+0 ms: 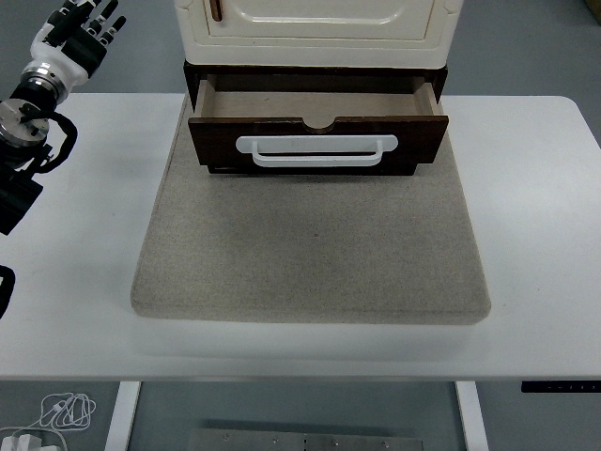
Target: Open the drawer under the combination cabinet
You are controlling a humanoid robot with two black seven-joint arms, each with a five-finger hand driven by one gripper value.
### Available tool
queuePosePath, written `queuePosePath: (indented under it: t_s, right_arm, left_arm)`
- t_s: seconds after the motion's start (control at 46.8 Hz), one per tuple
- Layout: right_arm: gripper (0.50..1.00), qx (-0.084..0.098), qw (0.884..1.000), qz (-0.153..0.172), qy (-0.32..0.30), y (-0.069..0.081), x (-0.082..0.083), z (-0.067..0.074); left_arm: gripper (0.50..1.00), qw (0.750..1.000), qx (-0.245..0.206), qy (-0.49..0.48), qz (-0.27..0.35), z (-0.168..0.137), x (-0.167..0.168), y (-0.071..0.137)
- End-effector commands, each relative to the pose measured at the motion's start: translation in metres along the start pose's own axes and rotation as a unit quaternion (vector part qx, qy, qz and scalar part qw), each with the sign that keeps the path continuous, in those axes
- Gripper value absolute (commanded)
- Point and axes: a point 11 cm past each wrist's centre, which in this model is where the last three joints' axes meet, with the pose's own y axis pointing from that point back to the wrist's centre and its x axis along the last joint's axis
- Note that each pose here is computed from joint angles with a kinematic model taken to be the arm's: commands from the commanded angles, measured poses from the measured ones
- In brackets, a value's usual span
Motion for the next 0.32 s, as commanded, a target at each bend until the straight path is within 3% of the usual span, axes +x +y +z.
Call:
queuePosePath:
  t_s: [0.0, 0.299]
  right_arm:
    - [0.926, 0.001, 1.000, 0.000, 0.000, 0.0000, 0.0000, -0.0001]
    - [0.926, 0.002, 1.000, -0.020, -0.004, 0.0001, -0.0044, -0.0004]
  left_arm:
    - [1.000, 1.000, 0.002, 0.003, 0.009, -0.0046, 0.0047, 0.0003]
    - [1.000, 0.999, -0.010, 0.047, 0.017, -0.0137, 0.0053, -0.0002]
